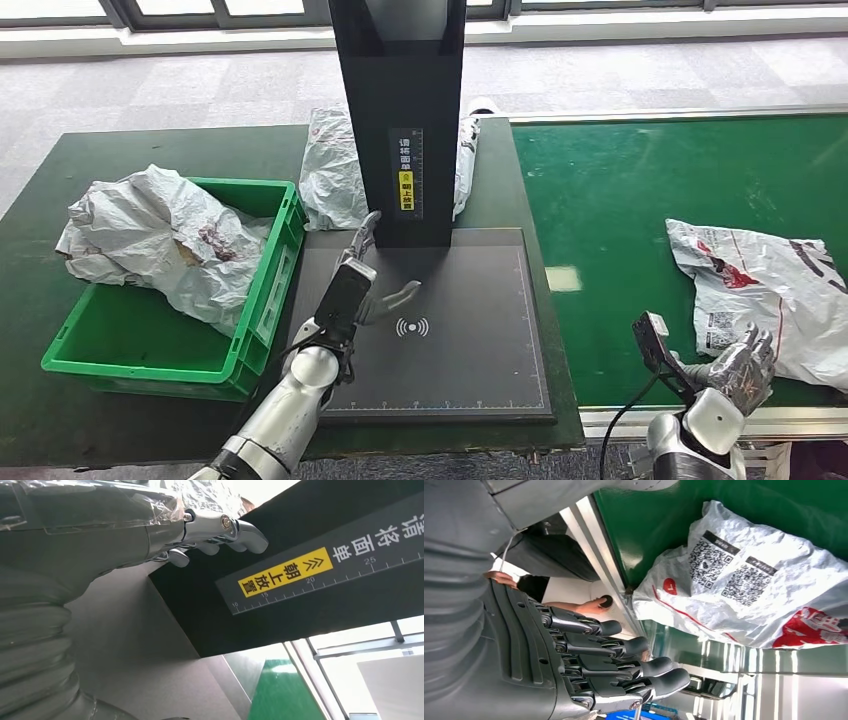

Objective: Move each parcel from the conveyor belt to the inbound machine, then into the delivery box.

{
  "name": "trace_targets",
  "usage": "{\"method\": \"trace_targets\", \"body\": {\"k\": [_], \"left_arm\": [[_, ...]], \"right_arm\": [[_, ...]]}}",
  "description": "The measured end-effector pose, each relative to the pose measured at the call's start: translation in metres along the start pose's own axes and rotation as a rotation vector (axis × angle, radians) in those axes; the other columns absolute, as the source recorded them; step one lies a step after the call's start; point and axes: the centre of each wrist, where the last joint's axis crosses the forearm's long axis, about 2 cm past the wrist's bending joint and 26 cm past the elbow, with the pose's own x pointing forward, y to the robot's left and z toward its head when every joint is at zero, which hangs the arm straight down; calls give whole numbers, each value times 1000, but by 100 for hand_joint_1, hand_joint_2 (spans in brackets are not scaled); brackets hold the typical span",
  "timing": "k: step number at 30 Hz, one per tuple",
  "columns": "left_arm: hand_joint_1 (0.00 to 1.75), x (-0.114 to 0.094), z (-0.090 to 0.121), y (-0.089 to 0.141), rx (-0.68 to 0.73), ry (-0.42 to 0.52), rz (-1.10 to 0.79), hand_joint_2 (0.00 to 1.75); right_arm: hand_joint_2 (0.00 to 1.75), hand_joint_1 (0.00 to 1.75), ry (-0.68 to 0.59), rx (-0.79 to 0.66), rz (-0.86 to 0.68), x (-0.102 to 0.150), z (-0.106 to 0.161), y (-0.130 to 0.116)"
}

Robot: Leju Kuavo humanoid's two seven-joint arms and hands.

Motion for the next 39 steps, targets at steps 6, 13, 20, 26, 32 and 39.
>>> {"method": "trace_targets", "body": {"k": [6,13,20,26,32,39], "left_arm": [[0,-5,6,4,25,4,4,175],[0,-11,13,11,65,13,20,175],[0,-15,18,17,94,19,24,175],[0,-21,27,22,115,27,28,175],[0,-24,32,26,130,33,30,175],[0,-26,35,28,143,35,31,175]], "right_arm": [[175,0,-130,-48,-15,19,3,6],[175,0,-250,-14,29,49,11,15],[175,0,-278,13,57,54,11,21],[175,0,-263,32,88,54,7,24],[175,0,-223,44,112,47,2,26],[175,0,-177,49,129,41,-1,27]]}}
